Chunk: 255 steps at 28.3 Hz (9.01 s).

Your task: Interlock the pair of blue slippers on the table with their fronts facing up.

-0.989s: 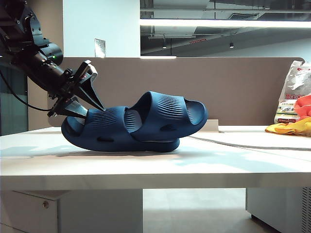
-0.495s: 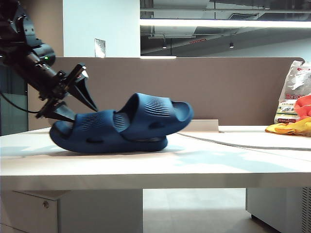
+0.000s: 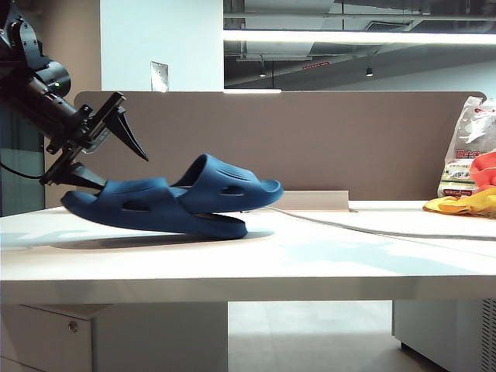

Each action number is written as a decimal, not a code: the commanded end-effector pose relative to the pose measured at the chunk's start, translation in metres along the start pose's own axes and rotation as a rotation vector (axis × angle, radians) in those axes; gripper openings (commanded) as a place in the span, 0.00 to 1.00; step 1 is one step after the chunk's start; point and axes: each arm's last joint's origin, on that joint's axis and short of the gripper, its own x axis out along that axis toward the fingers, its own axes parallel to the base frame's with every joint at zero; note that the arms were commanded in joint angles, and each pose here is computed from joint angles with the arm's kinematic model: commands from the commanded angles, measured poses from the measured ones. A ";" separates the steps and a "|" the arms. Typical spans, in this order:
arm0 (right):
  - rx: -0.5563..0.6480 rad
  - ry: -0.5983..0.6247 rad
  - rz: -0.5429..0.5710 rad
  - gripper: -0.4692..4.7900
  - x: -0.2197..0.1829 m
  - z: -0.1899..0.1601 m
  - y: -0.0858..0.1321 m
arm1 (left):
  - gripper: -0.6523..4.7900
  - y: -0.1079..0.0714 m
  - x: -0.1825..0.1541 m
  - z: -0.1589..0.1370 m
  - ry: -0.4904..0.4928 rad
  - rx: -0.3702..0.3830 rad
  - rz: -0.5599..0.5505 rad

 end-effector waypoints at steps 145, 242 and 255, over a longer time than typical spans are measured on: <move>0.016 -0.324 -0.408 0.09 -0.118 -0.315 0.081 | 0.11 -0.011 -0.098 -0.324 -0.930 0.608 0.380; -0.013 -0.032 -0.585 0.09 -0.122 -0.370 0.072 | 0.11 0.032 -0.064 -0.341 -0.751 0.615 0.517; -0.020 -0.054 -0.587 0.09 -0.123 -0.368 0.073 | 0.11 0.032 -0.064 -0.341 -0.750 0.615 0.517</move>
